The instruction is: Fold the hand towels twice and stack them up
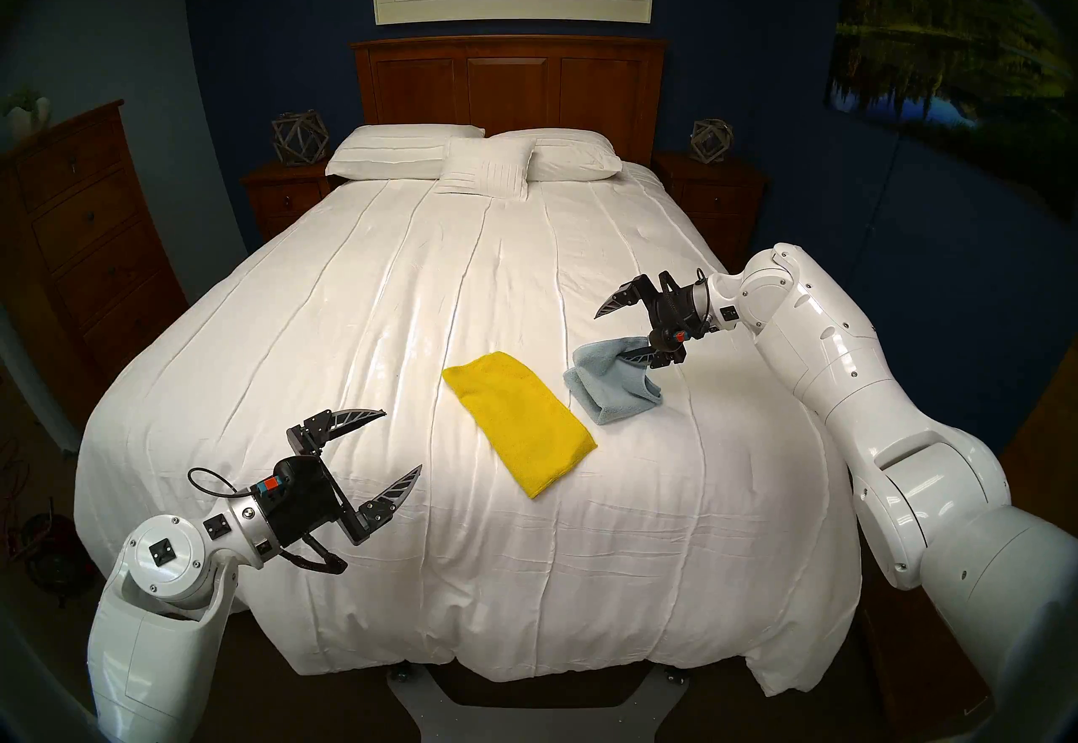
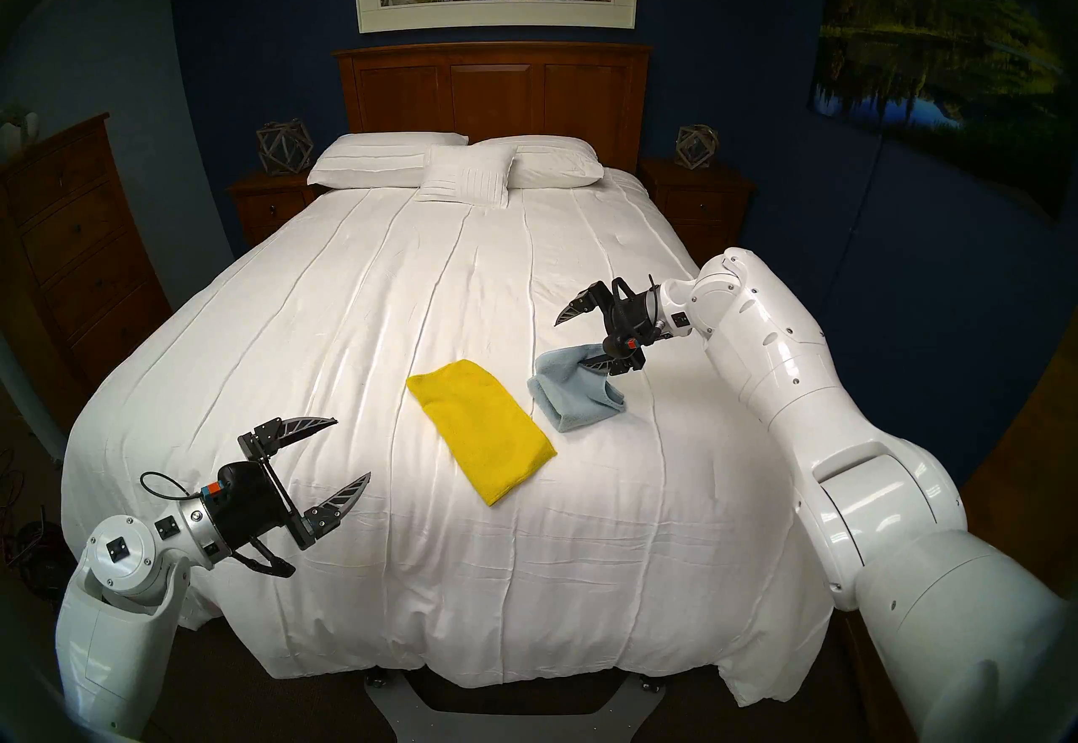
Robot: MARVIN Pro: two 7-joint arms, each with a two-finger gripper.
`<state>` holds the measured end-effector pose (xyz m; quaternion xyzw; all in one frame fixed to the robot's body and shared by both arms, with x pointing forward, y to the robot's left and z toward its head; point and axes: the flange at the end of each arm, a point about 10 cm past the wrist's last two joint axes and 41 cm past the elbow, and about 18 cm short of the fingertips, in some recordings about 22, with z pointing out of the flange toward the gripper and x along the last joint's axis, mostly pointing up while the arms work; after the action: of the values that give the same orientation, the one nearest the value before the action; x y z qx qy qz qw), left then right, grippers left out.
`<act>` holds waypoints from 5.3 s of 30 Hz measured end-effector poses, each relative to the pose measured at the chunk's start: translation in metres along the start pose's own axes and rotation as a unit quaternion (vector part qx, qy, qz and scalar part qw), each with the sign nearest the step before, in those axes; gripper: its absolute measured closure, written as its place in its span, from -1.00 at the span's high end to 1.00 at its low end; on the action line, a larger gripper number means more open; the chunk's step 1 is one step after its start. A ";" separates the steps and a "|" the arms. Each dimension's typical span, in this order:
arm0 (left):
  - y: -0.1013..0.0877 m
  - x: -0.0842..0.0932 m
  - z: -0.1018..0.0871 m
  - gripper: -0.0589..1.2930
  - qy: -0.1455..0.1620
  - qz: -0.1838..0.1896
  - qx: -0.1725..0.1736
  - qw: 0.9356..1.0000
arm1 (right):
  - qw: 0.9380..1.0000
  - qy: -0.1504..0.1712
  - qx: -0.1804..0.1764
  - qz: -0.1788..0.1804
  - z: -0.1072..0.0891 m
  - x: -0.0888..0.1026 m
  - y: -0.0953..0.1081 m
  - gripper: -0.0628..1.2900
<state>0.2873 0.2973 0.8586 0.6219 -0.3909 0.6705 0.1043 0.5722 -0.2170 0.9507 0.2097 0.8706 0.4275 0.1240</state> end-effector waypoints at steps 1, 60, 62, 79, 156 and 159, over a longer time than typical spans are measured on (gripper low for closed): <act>0.000 0.000 0.000 0.97 0.000 0.000 0.000 1.000 | 1.000 0.001 0.000 0.000 0.000 0.000 0.000 0.85; 0.000 0.000 0.000 0.97 0.000 0.000 0.000 1.000 | 0.992 0.076 -0.009 0.102 -0.071 0.059 -0.056 0.88; 0.000 0.000 0.000 0.97 0.000 0.000 0.000 1.000 | 0.991 0.080 -0.021 0.103 -0.070 0.066 -0.059 0.88; 0.000 0.000 0.000 0.97 0.001 0.000 0.000 1.000 | 0.998 0.059 -0.006 0.012 -0.018 0.134 -0.071 0.88; 0.000 0.000 0.000 0.97 -0.002 -0.001 0.000 1.000 | 0.993 -0.094 -0.048 0.047 0.070 0.203 -0.069 0.88; 0.000 0.000 0.000 0.97 -0.002 -0.001 0.000 1.000 | 0.994 -0.090 -0.036 0.049 0.072 0.202 -0.071 0.88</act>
<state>0.2872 0.2975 0.8587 0.6238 -0.3901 0.6691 0.1044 0.4048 -0.1107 0.8433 0.2854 0.8286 0.4435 0.1880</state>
